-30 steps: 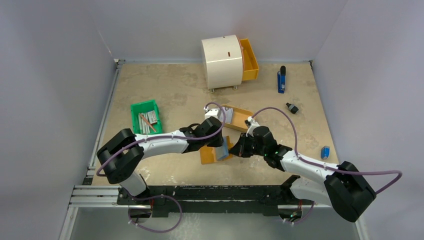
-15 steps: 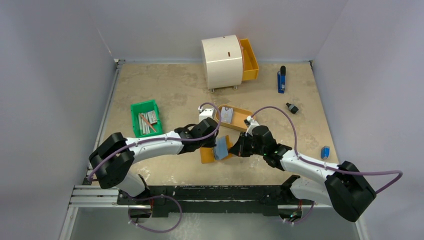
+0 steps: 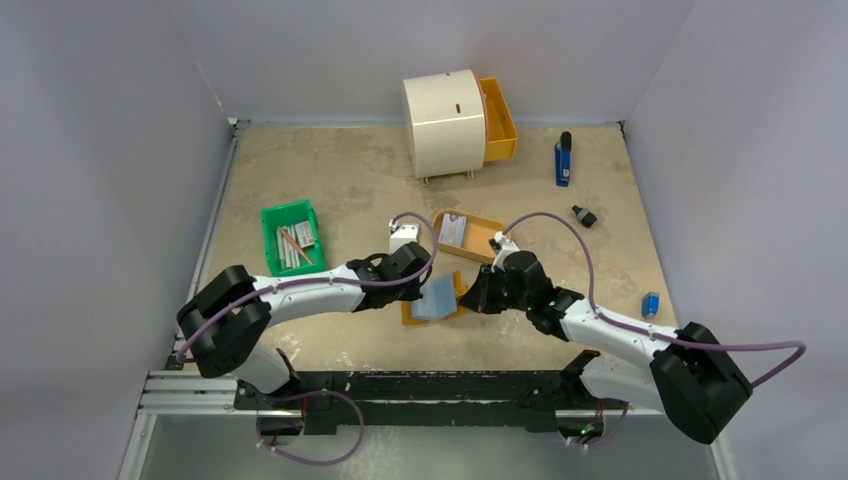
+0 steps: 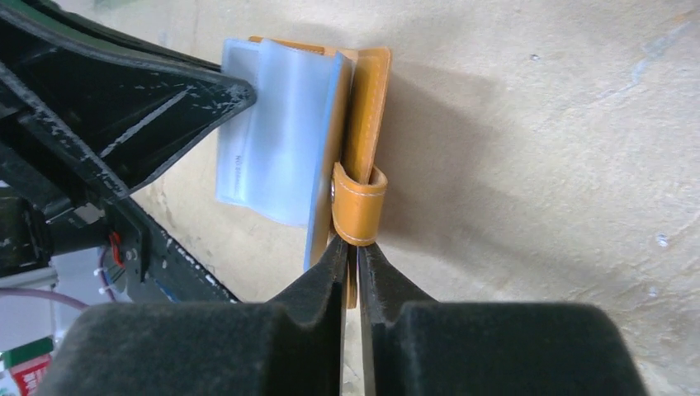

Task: Put the credit cards into the card holder
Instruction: Open the card holder at the center of the board.

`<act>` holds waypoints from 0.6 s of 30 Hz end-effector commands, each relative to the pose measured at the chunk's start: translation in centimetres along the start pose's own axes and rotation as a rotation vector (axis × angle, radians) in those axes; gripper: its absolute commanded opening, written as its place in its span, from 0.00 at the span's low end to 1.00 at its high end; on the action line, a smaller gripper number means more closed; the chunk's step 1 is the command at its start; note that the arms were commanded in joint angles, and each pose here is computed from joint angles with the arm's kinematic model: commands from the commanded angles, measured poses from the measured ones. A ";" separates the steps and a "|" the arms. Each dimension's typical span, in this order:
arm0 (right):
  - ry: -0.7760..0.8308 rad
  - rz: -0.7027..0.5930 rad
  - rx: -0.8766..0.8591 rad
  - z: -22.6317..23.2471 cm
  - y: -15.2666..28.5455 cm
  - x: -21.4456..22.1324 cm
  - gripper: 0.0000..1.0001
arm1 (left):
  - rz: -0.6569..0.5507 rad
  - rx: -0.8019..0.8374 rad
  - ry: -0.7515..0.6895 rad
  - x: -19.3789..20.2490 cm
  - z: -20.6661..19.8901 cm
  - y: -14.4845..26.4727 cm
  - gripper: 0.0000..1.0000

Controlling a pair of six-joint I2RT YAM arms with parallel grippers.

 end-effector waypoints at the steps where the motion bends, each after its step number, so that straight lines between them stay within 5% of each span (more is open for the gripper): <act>1: 0.012 -0.057 0.040 0.4 0.4 -1.2 0.18 | 0.002 -0.012 -0.011 0.4 0.5 0.0 0.14; 4: 0.009 -0.070 0.110 -0.3 1.1 -1.3 0.37 | 0.002 -0.010 -0.012 0.3 0.4 -0.1 0.14; 8: 0.019 -0.081 0.203 -0.7 2.5 -1.6 0.48 | 0.002 -0.008 -0.011 0.3 0.3 -0.2 0.13; 12: 0.056 -0.139 0.201 0.6 4.6 -3.1 0.49 | 0.003 -0.007 -0.012 0.3 0.3 -0.2 0.13; 18: 0.157 -0.120 -0.042 5.4 4.9 -4.8 0.37 | -0.002 -0.002 -0.004 0.1 0.2 -0.1 0.13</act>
Point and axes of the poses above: each gripper's point midway between its finger pads, its own y axis back along the fingers, its own z axis along the line the jaws close on, x = y × z, the point moved 7 cm from there along y, back along the fingers, and after that the axes turned 2 degrees about -y, right-handed, at the moved point
